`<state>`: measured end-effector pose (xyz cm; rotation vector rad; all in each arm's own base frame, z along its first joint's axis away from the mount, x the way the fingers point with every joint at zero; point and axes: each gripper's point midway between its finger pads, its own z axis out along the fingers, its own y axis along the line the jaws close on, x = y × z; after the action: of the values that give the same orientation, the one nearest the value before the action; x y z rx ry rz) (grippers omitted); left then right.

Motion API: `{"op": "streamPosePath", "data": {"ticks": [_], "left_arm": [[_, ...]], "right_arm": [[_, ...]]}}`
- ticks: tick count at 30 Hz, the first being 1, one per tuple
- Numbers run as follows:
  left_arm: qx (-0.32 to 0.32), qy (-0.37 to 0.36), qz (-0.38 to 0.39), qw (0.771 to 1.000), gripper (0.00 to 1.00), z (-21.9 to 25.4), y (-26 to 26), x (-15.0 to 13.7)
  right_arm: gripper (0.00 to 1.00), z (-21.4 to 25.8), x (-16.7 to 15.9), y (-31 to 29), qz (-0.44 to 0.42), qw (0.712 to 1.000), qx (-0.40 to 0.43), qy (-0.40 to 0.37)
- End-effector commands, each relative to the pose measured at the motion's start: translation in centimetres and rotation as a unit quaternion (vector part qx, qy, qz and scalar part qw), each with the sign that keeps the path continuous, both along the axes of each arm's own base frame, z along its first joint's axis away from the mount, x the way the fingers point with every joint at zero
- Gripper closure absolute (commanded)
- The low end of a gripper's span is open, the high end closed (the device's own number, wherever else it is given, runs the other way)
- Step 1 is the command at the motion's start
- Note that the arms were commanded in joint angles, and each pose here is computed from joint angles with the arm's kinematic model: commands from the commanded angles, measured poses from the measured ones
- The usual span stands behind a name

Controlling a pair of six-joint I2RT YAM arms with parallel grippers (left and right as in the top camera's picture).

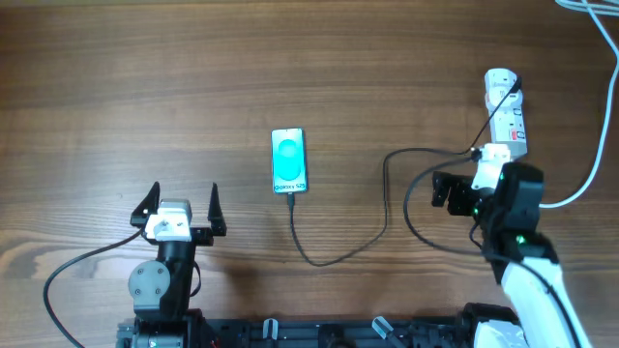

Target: Plug charger to phone and switch on socket

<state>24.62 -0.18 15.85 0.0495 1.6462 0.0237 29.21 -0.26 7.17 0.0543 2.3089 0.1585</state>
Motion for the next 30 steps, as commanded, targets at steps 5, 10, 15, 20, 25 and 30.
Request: {"op": "streamPosePath", "data": {"ticks": [5,10,15,20,25,30], "left_arm": [[0.006,-0.001,0.009,1.0,0.0,-0.2,0.4,0.0],[0.006,-0.001,0.009,1.0,0.0,-0.2,0.4,0.0],[0.006,-0.001,0.009,1.0,0.0,-0.2,0.4,0.0],[0.006,-0.001,0.009,1.0,0.0,-0.2,0.4,0.0],[0.006,-0.001,0.009,1.0,0.0,-0.2,0.4,0.0],[0.006,-0.001,0.009,1.0,0.0,-0.2,0.4,0.0]], "right_arm": [[0.0,2.3,-0.1,3.2,0.048,0.995,-0.007,-0.089],[0.0,3.9,-0.3,3.4,0.05,0.992,-0.007,-0.115],[0.0,3.8,-1.3,3.4,0.049,0.989,-0.007,-0.142],[0.0,5.1,-1.1,3.4,0.048,0.977,-0.008,-0.205],[0.0,7.0,-1.1,3.4,0.048,0.969,-0.01,-0.243],[0.0,7.7,-1.3,3.4,0.05,0.966,-0.009,-0.255]]}}
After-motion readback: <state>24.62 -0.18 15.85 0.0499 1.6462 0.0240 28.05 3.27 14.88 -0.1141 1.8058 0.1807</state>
